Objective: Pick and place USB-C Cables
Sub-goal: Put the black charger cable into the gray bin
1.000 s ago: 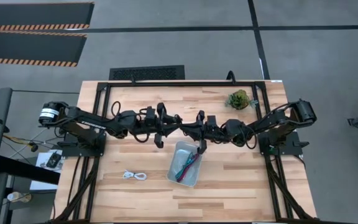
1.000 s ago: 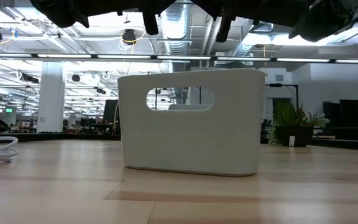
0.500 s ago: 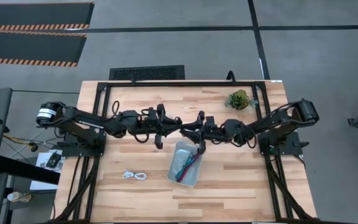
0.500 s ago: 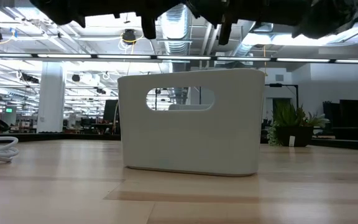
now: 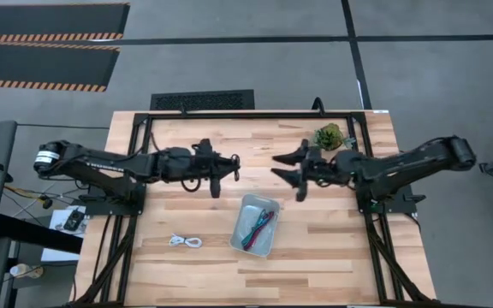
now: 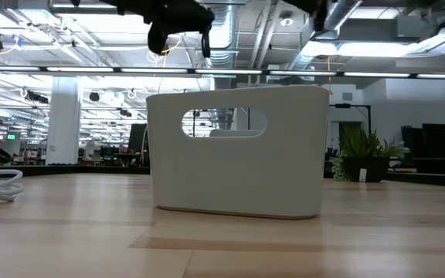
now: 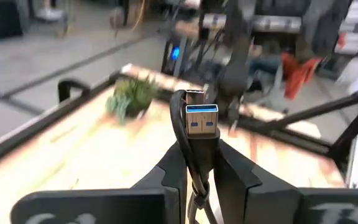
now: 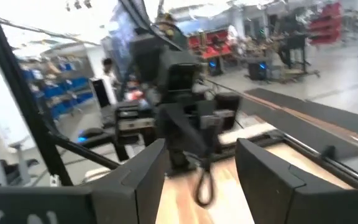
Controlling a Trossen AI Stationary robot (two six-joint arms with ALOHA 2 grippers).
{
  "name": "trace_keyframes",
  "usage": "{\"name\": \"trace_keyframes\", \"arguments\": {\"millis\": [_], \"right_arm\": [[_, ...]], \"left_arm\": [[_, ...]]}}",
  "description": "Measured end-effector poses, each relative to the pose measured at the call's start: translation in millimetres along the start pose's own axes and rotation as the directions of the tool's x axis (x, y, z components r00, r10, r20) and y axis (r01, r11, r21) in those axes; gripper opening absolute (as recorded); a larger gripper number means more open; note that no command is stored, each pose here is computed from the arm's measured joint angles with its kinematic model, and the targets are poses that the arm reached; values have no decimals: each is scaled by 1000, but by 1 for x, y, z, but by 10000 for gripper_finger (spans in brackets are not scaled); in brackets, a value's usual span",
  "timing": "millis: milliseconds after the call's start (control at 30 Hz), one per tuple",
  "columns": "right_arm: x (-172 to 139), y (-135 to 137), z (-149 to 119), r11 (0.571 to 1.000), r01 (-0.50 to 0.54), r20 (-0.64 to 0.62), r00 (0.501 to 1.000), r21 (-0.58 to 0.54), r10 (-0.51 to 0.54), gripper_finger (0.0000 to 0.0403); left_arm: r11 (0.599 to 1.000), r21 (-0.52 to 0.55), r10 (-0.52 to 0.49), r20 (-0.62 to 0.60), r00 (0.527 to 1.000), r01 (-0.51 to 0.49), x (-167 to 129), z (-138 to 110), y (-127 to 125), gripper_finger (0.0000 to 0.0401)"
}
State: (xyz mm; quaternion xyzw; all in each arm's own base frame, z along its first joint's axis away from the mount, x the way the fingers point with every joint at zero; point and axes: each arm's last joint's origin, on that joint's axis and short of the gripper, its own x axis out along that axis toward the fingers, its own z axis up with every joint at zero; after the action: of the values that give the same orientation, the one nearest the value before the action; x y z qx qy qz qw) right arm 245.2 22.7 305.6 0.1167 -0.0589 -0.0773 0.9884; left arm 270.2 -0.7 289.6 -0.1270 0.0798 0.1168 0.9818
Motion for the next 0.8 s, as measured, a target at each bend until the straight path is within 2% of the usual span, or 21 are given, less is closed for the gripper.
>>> {"name": "trace_keyframes", "arguments": {"millis": [200,300,600,800], "right_arm": [[-30,-4,15,999,32,-75,997,39,-29,194],[-39,-7,16,996,51,-122,992,73,-42,189],[-40,-10,2,988,106,-248,966,108,-77,179],[-33,-9,-8,988,117,-291,953,100,-83,178]], "left_arm": [[999,13,33,-182,983,-31,14,7,-35,38],[997,40,81,-285,955,-72,24,-2,-56,38],[988,17,140,-485,863,-151,73,-60,-104,38],[968,35,222,-588,778,-250,94,-100,-110,39]]}}
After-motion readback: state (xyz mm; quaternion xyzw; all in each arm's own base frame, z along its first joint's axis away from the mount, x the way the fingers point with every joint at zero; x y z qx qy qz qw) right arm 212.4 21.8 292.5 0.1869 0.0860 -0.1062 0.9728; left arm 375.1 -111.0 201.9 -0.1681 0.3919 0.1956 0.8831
